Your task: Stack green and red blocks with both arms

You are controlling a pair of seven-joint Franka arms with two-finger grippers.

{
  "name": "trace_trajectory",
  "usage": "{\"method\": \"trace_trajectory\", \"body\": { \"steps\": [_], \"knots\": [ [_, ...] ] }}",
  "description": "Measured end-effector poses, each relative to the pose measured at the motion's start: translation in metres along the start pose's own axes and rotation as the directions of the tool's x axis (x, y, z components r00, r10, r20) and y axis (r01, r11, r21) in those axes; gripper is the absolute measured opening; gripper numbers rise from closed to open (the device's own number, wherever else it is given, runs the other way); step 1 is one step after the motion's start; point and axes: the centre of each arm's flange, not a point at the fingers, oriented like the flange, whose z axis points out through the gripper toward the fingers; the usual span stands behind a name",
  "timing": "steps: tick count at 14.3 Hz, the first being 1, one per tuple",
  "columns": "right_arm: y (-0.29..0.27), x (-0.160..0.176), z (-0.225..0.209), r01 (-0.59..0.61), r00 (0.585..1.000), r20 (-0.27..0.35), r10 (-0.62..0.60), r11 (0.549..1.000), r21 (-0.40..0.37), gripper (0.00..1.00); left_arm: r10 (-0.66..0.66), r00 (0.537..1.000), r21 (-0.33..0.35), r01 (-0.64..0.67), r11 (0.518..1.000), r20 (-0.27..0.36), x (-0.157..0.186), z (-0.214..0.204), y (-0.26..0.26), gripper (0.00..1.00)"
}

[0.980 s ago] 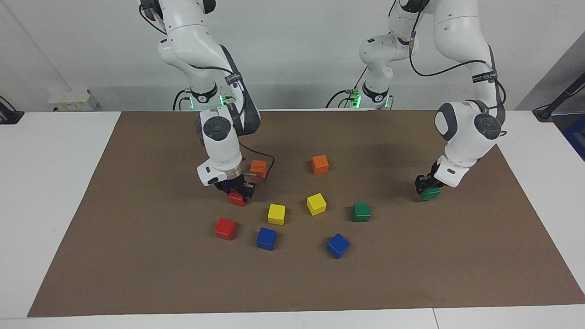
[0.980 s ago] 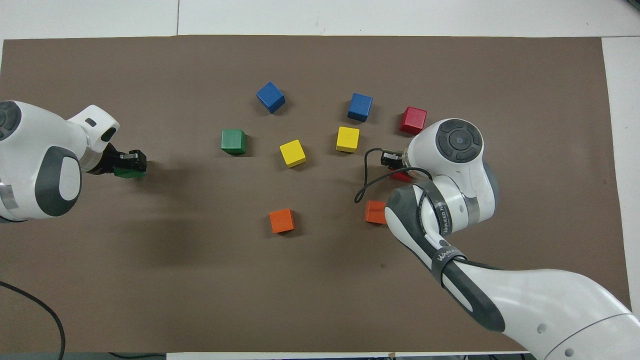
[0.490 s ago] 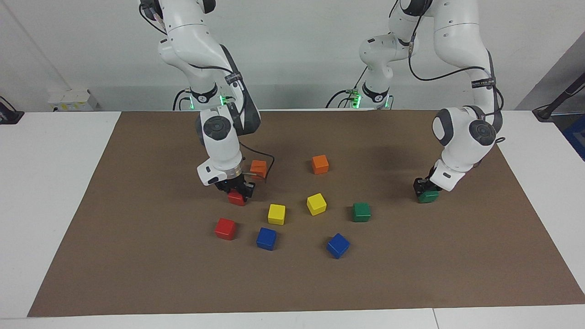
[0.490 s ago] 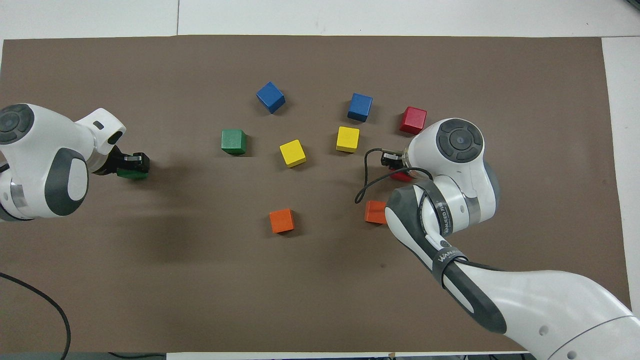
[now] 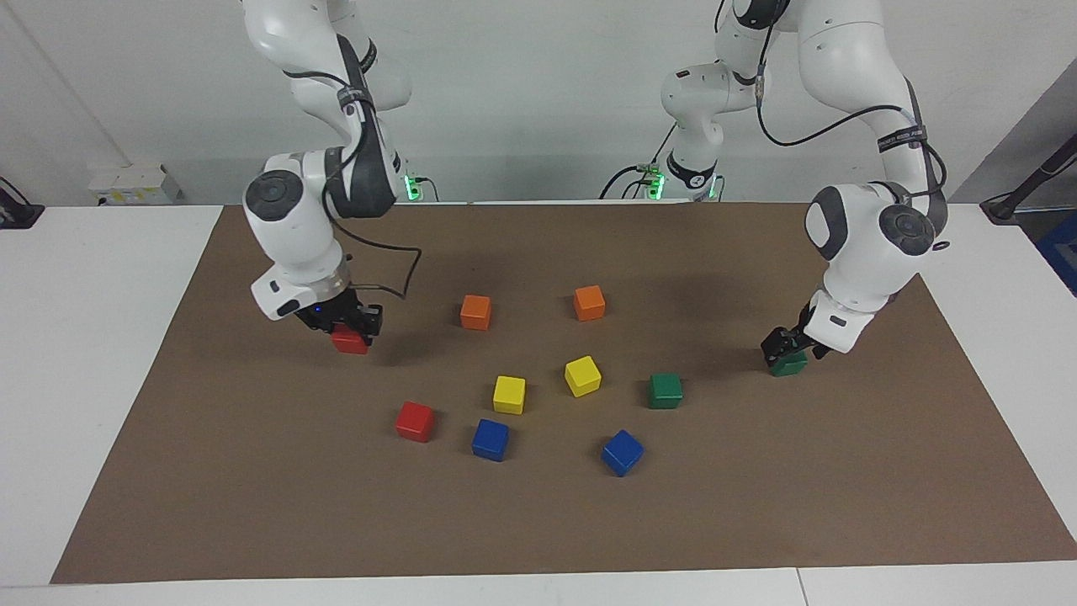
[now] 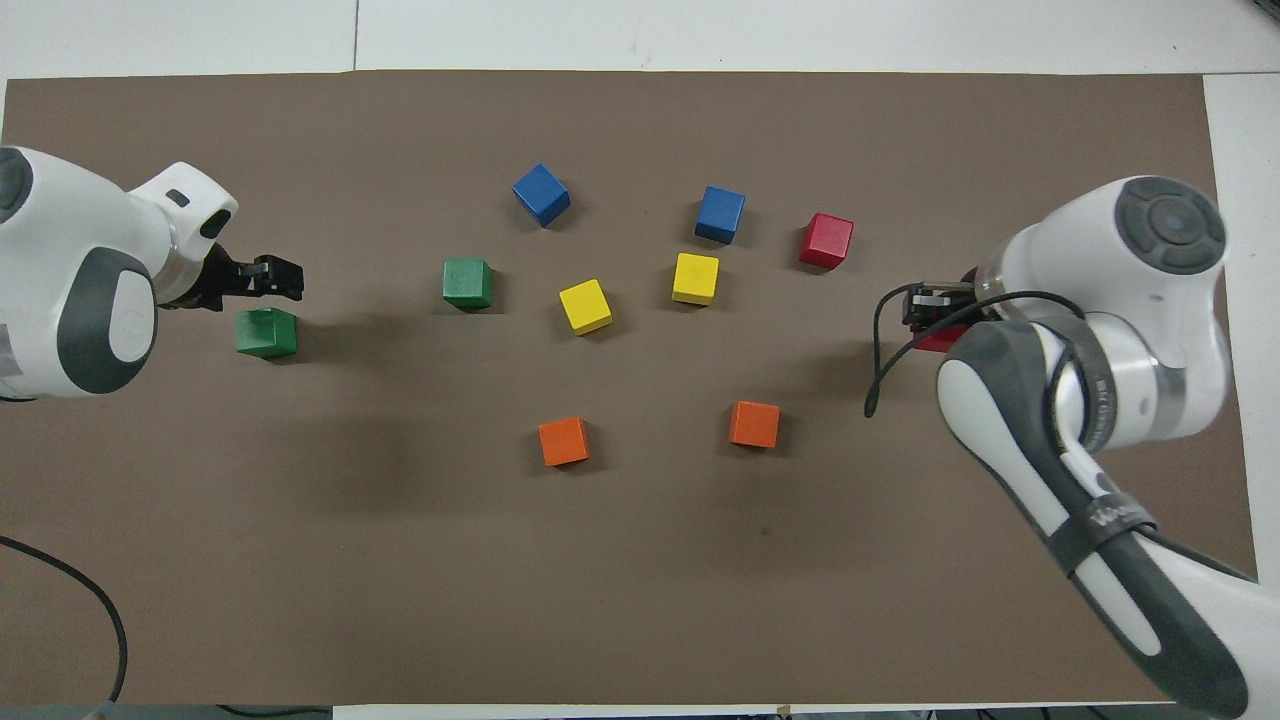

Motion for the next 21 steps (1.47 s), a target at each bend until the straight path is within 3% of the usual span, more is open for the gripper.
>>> {"method": "trace_trajectory", "body": {
  "steps": [3,5,8,12,16,17,18,20,21],
  "knots": [
    [0.057,0.0,0.016,0.057,0.998,-0.007,-0.057,0.998,0.001,0.55,-0.133,0.991,-0.018,0.133,0.991,-0.015,-0.016,-0.009,0.099,1.0],
    [0.081,-0.002,0.032,0.084,0.995,-0.05,-0.084,0.996,-0.002,0.55,-0.152,0.988,-0.036,0.15,0.988,-0.03,-0.027,0.005,0.14,1.0],
    [0.099,-0.009,0.062,0.118,0.986,-0.116,-0.119,0.993,-0.015,0.55,-0.129,0.991,-0.043,0.127,0.991,-0.036,-0.029,0.032,0.158,1.0],
    [0.119,-0.009,0.094,0.141,0.98,-0.135,-0.143,0.99,-0.028,0.55,-0.038,0.997,-0.003,0.038,0.999,-0.061,-0.039,0.073,0.184,1.0],
    [0.12,-0.007,0.094,0.139,0.98,-0.14,-0.141,0.99,-0.028,0.55,-0.023,0.998,-0.006,0.022,1.0,-0.059,-0.05,0.099,0.186,1.0],
    [0.121,-0.007,0.094,0.139,0.98,-0.141,-0.141,0.99,-0.028,0.56,-0.025,0.998,-0.005,0.025,1.0,-0.058,-0.05,0.1,0.184,0.92],
    [0.12,-0.007,0.095,0.139,0.98,-0.14,-0.141,0.99,-0.028,0.57,-0.032,0.998,-0.005,0.032,0.999,-0.058,-0.048,0.099,0.182,0.77],
    [0.12,-0.006,0.095,0.14,0.98,-0.141,-0.143,0.99,-0.028,0.8,-0.061,0.998,-0.001,0.061,0.998,-0.034,-0.04,0.085,0.18,0.55],
    [0.12,-0.005,0.094,0.141,0.979,-0.145,-0.143,0.99,-0.029,0.88,-0.076,0.997,0.01,0.076,0.997,-0.015,-0.033,0.07,0.178,0.55]
  ]
}}
